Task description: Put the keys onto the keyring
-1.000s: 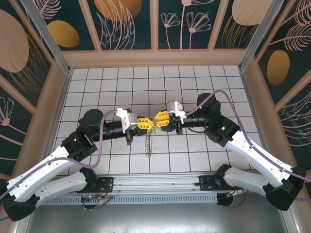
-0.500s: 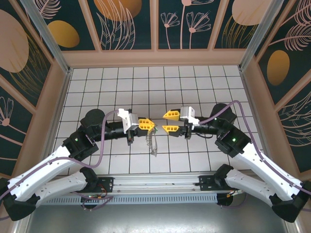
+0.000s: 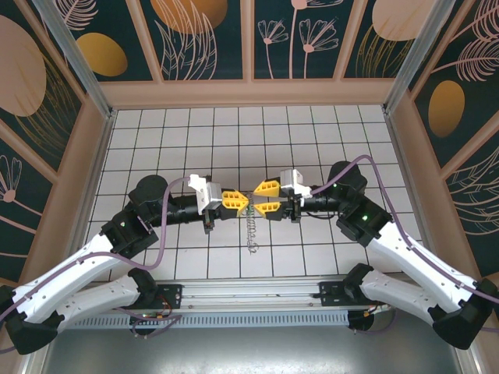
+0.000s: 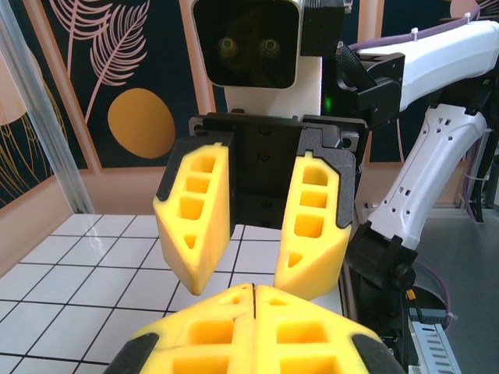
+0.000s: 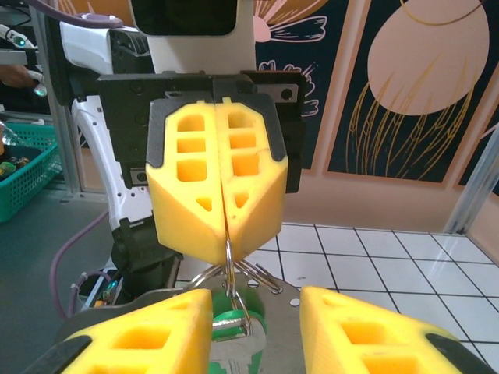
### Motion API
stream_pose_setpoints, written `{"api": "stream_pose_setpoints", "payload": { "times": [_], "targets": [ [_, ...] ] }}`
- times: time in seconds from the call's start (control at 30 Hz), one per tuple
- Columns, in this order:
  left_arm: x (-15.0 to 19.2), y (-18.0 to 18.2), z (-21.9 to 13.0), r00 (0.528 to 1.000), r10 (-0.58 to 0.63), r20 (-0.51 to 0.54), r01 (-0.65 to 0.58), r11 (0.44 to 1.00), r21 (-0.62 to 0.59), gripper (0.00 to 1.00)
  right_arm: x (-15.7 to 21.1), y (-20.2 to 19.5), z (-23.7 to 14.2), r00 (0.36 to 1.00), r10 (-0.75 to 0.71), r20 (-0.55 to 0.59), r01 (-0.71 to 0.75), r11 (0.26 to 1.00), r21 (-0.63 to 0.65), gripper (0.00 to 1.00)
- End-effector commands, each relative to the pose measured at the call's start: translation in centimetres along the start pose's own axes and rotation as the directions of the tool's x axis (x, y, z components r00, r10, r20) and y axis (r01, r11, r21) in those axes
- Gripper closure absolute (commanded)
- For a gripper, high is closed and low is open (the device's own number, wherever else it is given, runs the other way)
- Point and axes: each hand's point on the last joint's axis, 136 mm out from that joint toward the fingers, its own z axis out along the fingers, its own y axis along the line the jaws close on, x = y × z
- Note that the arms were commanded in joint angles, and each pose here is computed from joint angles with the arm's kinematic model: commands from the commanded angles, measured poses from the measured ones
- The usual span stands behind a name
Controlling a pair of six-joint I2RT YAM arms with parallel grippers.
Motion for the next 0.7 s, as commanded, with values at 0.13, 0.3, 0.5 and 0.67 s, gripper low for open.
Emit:
{"api": "stream_pose_setpoints", "payload": {
  "times": [0.13, 0.3, 0.5, 0.67],
  "targets": [
    [-1.6, -0.1, 0.1, 0.997, 0.032, 0.066, -0.033, 0.999, 0.011, 1.00, 0.0, 0.7, 0.7, 0.999, 0.008, 0.039, -0.006, 0.998, -0.063, 0.74],
    [-1.7, -0.1, 0.3, 0.997, 0.033, 0.068, -0.035, 0.999, 0.017, 1.00, 0.2, 0.7, 0.8, 0.999, 0.009, 0.041, -0.007, 0.998, -0.064, 0.86],
    [-1.2, -0.1, 0.5, 0.999, 0.018, 0.042, -0.019, 1.000, 0.024, 1.00, -0.2, 0.3, 0.6, 0.999, -0.021, 0.039, 0.023, 0.999, -0.031, 1.00],
    [0.4, -0.2, 0.9, 1.000, -0.015, -0.018, 0.016, 0.999, 0.040, 1.00, -0.4, 0.2, 0.7, 1.000, -0.018, 0.024, 0.019, 0.999, -0.035, 1.00]
  ]
}}
